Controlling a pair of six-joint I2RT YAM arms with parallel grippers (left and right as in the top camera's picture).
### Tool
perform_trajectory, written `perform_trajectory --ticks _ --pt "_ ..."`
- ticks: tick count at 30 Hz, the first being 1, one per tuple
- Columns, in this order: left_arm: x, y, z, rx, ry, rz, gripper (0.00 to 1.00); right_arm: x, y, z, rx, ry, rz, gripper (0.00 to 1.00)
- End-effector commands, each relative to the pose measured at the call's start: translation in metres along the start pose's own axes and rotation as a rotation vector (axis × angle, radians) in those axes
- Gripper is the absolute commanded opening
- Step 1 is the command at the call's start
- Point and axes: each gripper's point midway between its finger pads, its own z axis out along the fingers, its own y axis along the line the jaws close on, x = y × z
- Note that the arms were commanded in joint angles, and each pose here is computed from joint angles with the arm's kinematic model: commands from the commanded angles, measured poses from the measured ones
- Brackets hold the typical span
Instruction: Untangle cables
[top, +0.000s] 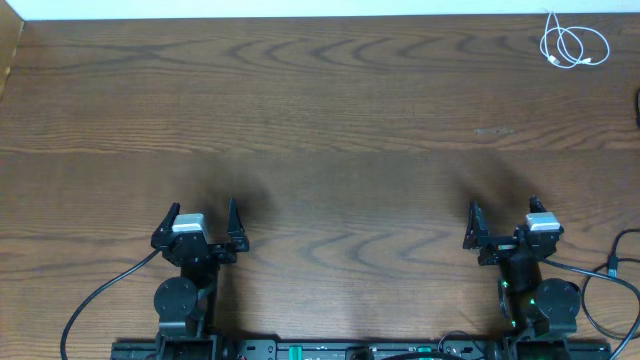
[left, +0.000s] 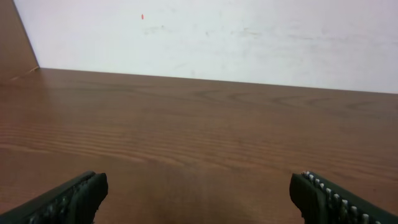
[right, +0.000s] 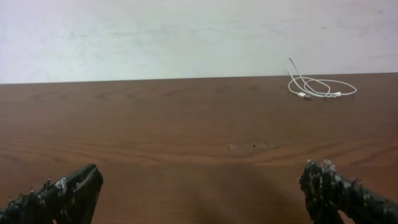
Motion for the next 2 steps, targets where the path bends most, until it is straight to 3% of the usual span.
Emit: perform_trajectory --ticks 1,2 --pt "0.0169 0.0043 0.0007 -0.02 0.052 0.012 0.99 0.0003 -0.0003 -0.0002 0.003 0.0 0.008 0.99" --pt "0.0169 0.0043 0.0007 -0.02 0.052 0.012 0.99 0.0003 -0.0003 -0.0002 0.003 0.0 0.008 0.99"
